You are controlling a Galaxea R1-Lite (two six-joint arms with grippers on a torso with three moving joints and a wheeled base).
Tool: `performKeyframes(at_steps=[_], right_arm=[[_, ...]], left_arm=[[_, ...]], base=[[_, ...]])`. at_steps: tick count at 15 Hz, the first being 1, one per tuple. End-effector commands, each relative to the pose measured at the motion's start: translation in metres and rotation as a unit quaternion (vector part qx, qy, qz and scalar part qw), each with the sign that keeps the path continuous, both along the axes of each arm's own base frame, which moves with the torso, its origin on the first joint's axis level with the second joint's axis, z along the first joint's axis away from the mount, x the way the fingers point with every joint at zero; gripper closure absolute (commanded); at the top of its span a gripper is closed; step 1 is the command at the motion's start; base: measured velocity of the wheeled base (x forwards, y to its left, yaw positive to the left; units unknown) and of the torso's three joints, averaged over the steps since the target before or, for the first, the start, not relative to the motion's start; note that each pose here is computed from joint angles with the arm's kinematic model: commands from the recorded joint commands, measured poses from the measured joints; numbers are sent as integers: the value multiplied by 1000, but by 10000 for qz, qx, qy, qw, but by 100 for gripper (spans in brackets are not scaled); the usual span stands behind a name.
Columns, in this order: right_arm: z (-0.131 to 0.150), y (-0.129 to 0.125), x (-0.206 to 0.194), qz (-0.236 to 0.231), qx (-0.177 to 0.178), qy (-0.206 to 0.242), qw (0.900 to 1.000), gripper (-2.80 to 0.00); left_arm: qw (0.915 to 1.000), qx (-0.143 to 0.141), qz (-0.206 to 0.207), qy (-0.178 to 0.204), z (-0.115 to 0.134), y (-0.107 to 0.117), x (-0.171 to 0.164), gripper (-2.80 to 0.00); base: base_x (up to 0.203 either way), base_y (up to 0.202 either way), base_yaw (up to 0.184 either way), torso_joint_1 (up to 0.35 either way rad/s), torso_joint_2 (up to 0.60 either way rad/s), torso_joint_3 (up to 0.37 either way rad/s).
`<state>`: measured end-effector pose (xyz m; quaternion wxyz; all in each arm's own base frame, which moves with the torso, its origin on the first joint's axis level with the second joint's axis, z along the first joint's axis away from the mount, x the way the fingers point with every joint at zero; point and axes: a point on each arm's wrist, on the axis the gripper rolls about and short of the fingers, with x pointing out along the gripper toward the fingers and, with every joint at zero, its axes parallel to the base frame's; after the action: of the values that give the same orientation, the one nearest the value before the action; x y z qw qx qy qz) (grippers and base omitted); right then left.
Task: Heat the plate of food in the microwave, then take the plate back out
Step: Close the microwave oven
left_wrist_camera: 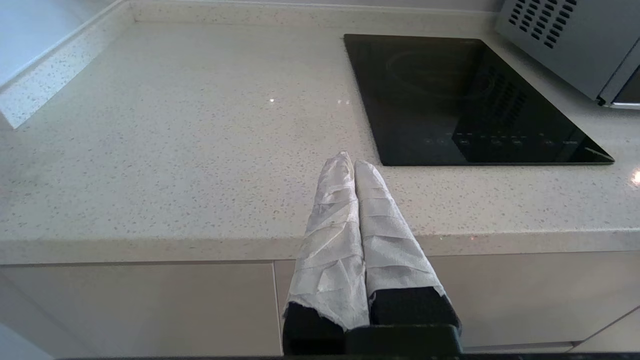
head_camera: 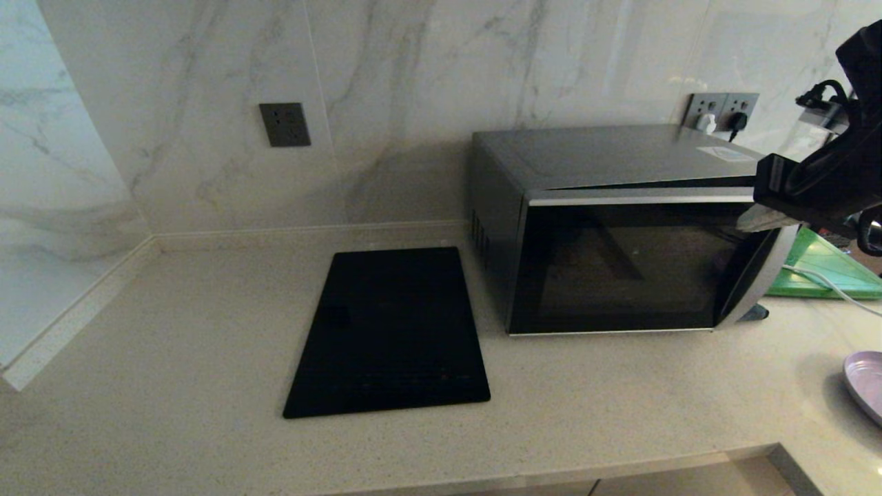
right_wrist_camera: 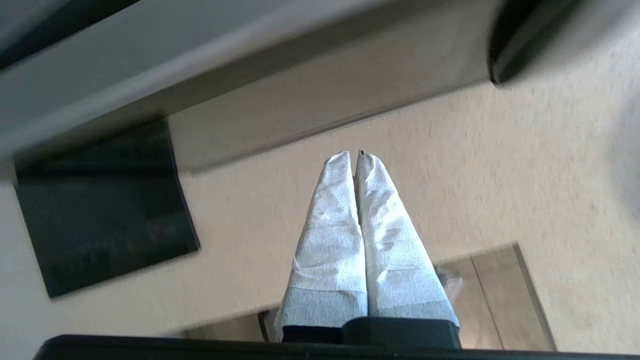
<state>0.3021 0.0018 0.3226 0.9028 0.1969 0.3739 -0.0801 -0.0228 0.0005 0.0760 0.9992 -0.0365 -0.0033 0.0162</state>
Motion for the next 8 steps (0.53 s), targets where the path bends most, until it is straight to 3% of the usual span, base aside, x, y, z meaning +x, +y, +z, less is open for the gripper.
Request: performKeyframes(at_steps=[1, 8], right_arm=[[-4, -5, 9, -166, 88, -74, 9998, 0], [-22, -22, 45, -439, 115, -332, 9984, 0]], left_arm=[[10000, -3, 6, -4, 0, 0, 0, 0], [10000, -3, 6, 3, 0, 0, 0, 0]], base=[[0, 0, 0, 0, 0, 0], [0, 0, 0, 0, 0, 0]])
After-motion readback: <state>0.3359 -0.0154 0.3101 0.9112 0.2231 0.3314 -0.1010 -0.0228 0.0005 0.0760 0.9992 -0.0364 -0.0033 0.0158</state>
